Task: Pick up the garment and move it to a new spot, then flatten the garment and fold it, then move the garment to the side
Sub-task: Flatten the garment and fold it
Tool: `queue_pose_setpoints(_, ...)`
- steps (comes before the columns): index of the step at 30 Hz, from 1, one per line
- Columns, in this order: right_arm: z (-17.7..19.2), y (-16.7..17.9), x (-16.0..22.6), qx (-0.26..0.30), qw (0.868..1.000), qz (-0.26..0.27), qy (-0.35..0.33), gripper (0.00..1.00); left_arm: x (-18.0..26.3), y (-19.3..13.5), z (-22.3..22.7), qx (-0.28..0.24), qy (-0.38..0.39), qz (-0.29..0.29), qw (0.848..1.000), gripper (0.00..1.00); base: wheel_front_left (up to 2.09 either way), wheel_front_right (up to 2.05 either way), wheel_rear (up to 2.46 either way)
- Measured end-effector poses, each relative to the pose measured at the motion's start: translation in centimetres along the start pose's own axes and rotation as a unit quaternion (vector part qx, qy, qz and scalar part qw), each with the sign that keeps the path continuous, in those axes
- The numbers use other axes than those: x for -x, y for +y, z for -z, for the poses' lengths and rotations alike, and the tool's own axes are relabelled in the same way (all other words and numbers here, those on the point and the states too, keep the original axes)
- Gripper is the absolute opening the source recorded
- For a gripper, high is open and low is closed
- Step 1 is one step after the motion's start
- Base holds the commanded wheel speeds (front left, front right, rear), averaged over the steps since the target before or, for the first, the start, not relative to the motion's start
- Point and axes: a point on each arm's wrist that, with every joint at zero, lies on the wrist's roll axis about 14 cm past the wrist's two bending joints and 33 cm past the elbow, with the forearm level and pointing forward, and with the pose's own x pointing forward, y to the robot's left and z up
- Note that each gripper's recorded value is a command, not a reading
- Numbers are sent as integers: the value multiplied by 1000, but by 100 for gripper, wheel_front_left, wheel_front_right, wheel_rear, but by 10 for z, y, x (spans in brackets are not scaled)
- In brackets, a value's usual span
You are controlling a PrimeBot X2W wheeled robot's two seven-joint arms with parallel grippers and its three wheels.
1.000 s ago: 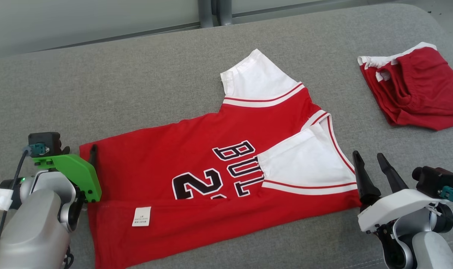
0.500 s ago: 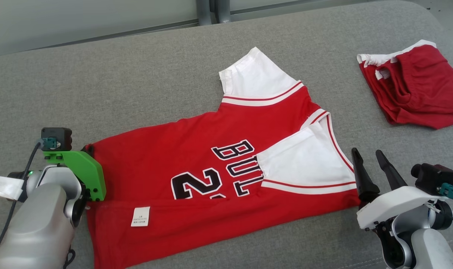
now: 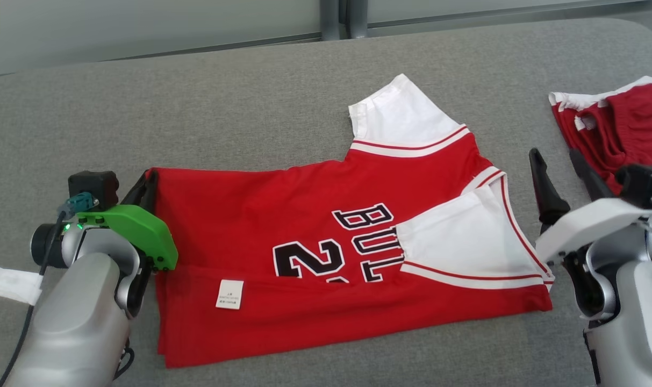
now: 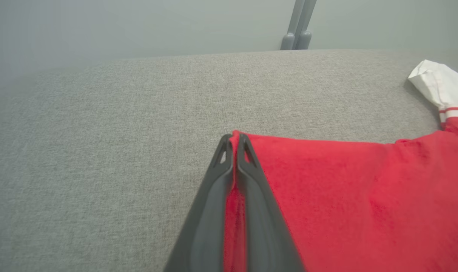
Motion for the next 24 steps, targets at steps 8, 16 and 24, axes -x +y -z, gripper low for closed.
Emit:
queue_pose_setpoints(8, -23, 31, -64, 38, 998, -48, 23, 100, 20, 0, -7, 25, -53, -12, 998, 0, 0, 0, 0)
queue_pose_setpoints(16, -6, 54, -128, 67, 991, -68, 96, 100, 25, -7, -11, 58, -82, -20, 995, 0, 0, 0, 0)
queue_pose_setpoints(24, 32, 72, -175, 79, 980, -78, 165, 100, 24, -3, -4, 75, -88, -32, 993, 0, 0, 0, 0)
